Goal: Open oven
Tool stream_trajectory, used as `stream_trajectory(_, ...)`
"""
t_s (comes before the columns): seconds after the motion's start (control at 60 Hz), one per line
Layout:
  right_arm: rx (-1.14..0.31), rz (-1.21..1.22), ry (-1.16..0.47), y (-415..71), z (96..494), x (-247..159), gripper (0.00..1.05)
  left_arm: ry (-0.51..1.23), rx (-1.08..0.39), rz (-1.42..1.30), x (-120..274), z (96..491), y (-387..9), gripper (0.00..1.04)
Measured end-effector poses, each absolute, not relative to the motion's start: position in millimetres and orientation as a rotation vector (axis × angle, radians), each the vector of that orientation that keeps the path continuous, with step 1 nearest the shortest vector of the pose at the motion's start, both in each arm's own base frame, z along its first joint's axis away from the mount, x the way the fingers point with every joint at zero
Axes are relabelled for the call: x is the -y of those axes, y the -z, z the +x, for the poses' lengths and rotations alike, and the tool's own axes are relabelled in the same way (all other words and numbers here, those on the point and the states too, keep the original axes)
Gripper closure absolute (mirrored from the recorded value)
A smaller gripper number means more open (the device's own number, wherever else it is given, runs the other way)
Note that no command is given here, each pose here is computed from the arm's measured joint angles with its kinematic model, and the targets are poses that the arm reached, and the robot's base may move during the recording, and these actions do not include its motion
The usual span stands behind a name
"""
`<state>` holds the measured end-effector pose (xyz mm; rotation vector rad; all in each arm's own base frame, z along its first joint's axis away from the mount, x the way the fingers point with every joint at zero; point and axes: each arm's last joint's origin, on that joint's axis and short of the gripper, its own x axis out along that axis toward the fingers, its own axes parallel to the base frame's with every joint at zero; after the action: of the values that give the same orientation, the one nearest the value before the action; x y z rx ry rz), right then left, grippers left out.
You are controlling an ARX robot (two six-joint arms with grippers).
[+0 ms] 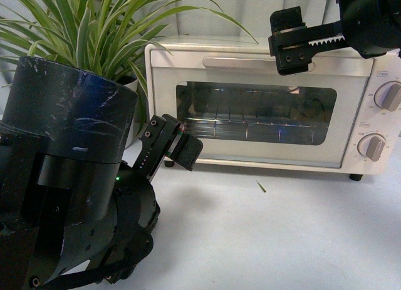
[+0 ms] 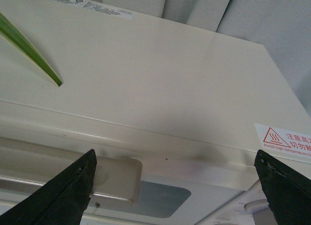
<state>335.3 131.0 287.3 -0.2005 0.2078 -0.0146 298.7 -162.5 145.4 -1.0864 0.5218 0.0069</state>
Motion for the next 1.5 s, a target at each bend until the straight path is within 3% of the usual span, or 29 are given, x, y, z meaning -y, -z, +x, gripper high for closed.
stream_trajectory(0.683, -0.305, -0.250, -0.108, -281, 329, -129, 0.09, -0.009, -0.524, -1.088, 161, 298, -145, 0.07)
stream_trajectory(1.3, -0.312, -0.237, -0.277, -255, 267, -110, 0.09, -0.009, -0.523, -1.093, 161, 298, -144, 0.07)
stream_trajectory(1.5, -0.220, -0.144, -0.267, -267, 235, -94, 0.09, -0.011, -0.524, -1.093, 160, 298, -144, 0.07)
